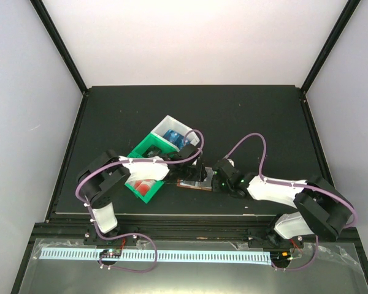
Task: Put the credit cards into the card holder
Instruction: Insert the credit card into the card holder.
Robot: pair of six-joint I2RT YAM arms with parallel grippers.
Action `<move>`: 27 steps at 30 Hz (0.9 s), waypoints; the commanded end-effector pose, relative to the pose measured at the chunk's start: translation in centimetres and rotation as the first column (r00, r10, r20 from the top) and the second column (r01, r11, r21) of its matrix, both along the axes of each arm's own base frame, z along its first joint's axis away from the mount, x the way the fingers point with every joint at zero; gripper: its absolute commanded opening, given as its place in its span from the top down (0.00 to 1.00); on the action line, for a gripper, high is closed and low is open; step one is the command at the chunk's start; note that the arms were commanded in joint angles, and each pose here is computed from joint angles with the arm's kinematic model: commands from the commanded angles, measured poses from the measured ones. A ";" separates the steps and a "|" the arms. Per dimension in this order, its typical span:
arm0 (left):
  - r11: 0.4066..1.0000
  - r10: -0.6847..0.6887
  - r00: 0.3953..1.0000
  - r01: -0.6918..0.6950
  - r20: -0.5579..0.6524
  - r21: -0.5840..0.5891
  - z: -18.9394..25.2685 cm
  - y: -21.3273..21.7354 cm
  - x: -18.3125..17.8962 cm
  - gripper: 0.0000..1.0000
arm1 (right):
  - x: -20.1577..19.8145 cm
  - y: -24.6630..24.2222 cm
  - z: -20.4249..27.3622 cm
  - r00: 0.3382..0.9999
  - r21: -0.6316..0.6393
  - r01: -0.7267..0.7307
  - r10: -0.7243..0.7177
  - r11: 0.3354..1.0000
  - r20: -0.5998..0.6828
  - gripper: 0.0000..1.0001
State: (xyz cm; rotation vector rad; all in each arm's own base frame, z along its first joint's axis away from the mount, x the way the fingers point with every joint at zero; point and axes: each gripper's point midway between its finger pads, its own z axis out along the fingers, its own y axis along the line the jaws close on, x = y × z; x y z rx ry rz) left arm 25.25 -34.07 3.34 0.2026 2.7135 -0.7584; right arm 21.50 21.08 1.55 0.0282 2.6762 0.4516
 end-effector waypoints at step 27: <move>0.997 -0.042 0.993 0.035 0.112 0.064 3.9 2.7 0.9 0.36 | -0.5 -1.9 -0.5 1.000 -0.089 -0.001 -0.001 0.996 -0.016 0.78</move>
